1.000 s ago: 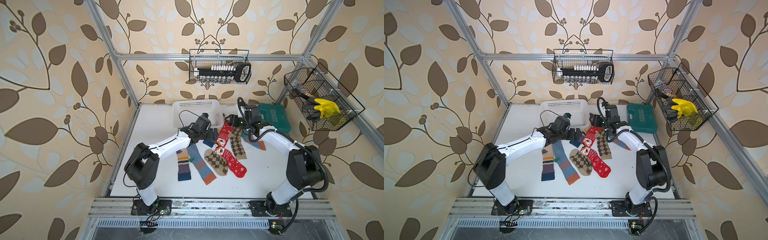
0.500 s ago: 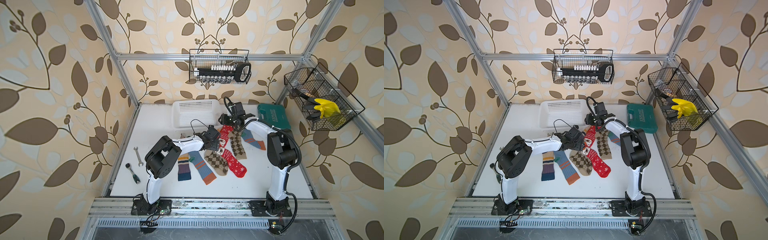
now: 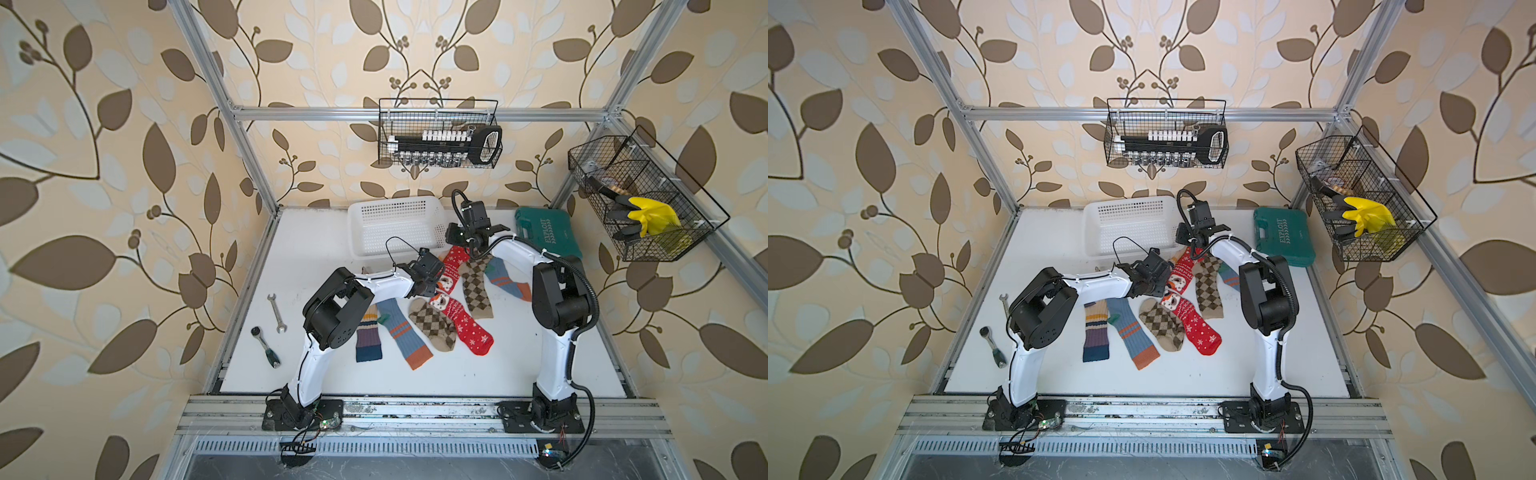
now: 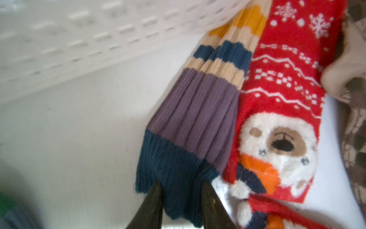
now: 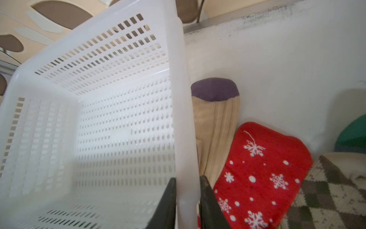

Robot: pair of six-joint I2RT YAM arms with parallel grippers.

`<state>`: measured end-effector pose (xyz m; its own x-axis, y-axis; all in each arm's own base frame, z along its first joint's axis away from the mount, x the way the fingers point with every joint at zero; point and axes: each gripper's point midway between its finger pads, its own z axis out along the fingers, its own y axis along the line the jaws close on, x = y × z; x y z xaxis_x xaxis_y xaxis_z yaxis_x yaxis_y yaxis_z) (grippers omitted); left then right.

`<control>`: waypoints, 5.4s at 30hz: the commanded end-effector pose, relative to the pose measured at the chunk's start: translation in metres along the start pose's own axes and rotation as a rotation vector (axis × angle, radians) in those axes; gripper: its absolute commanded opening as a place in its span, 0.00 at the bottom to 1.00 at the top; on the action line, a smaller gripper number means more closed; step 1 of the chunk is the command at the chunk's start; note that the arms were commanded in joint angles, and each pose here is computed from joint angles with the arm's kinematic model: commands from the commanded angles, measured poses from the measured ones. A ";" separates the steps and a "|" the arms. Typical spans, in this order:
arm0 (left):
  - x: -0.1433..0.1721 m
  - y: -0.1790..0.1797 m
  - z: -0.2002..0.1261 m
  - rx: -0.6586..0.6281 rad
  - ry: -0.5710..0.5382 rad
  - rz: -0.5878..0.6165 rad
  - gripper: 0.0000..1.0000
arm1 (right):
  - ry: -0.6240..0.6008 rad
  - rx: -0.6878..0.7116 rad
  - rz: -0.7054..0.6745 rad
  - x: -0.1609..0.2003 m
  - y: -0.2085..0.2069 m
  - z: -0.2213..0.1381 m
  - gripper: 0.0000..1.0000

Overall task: Place the socks together as a pair
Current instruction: Move the sock to the center of the board, then flatten out the sock at the center of the board.

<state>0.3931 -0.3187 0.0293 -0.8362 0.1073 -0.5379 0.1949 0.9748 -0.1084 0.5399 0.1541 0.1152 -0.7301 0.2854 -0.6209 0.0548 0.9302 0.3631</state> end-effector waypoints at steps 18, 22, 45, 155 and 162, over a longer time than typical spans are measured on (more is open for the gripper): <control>0.010 0.054 -0.054 -0.051 -0.068 -0.095 0.00 | -0.079 0.089 0.132 -0.025 -0.073 -0.022 0.31; 0.004 0.075 -0.060 -0.039 -0.068 -0.146 0.31 | -0.073 0.077 0.105 -0.023 -0.070 -0.031 0.43; 0.082 0.043 -0.091 0.239 0.045 -0.273 0.69 | 0.224 -0.111 -0.110 0.173 0.015 -0.126 0.46; 0.041 -0.076 -0.147 0.406 0.064 0.029 0.00 | 0.057 -0.091 0.002 0.161 -0.054 -0.189 0.29; 0.028 -0.148 -0.211 0.620 0.011 0.092 0.00 | -0.030 -0.092 0.104 0.144 -0.077 -0.210 0.28</control>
<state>0.2465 -0.3988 0.1671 -0.8236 0.2013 -0.5303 0.4804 0.7447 -0.4634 0.2940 0.0788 0.1479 -0.6950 0.3582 -0.6235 0.0433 0.8863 0.4610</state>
